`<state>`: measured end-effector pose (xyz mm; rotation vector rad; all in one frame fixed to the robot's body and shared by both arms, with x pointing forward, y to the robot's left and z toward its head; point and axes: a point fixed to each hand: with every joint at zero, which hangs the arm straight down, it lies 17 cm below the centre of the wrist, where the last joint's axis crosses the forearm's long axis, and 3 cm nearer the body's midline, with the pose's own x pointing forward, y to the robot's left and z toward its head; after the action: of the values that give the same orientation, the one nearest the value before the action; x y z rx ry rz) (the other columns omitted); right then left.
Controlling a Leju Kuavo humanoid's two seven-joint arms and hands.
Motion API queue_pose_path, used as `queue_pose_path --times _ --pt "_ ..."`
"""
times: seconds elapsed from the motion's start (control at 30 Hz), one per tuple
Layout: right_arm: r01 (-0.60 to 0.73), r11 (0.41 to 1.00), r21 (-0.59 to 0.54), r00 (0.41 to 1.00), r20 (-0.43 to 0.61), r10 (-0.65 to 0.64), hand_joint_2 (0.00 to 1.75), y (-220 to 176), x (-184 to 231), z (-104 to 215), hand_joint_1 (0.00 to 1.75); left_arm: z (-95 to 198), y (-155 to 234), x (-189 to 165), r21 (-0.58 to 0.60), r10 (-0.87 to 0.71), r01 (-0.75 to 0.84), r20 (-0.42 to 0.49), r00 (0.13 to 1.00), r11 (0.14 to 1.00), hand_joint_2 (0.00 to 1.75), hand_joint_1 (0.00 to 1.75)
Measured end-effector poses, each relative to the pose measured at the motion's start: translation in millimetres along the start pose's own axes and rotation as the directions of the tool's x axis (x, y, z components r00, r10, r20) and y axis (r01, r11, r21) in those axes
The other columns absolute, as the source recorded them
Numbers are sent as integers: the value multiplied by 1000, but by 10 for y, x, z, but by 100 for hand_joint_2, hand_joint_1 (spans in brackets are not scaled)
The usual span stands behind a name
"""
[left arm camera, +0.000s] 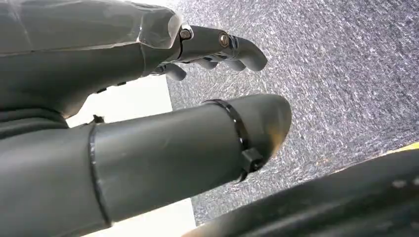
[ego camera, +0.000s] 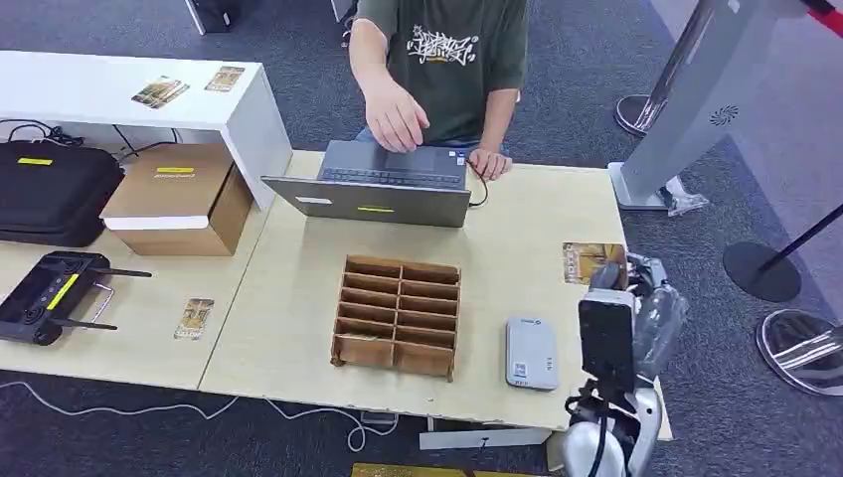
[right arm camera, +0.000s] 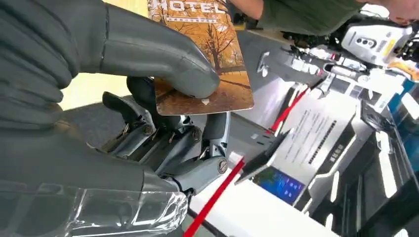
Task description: Pass the card to the sensor for recognition and then transmit it.
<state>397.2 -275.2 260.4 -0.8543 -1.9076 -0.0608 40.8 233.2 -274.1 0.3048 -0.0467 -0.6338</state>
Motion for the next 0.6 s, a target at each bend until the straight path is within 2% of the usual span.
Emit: queue_pose_path --times 0.23,0.47,0.53,0.6 --pt "-203 978 -50 966 155 208 175 102 304 -283 171 -1 32 43 12 -20 20 12 1000 1000 0 0" --pt "-304 947 -103 919 232 320 175 259 527 -602 173 -10 103 108 35 -80 79 34 996 996 0 0" --pt "-314 945 -94 905 271 328 175 391 615 -675 175 2 82 241 17 -123 122 88 989 992 0 0" --pt "-323 943 -77 891 312 330 175 641 769 -793 173 72 100 660 4 -224 228 202 954 974 0 0"
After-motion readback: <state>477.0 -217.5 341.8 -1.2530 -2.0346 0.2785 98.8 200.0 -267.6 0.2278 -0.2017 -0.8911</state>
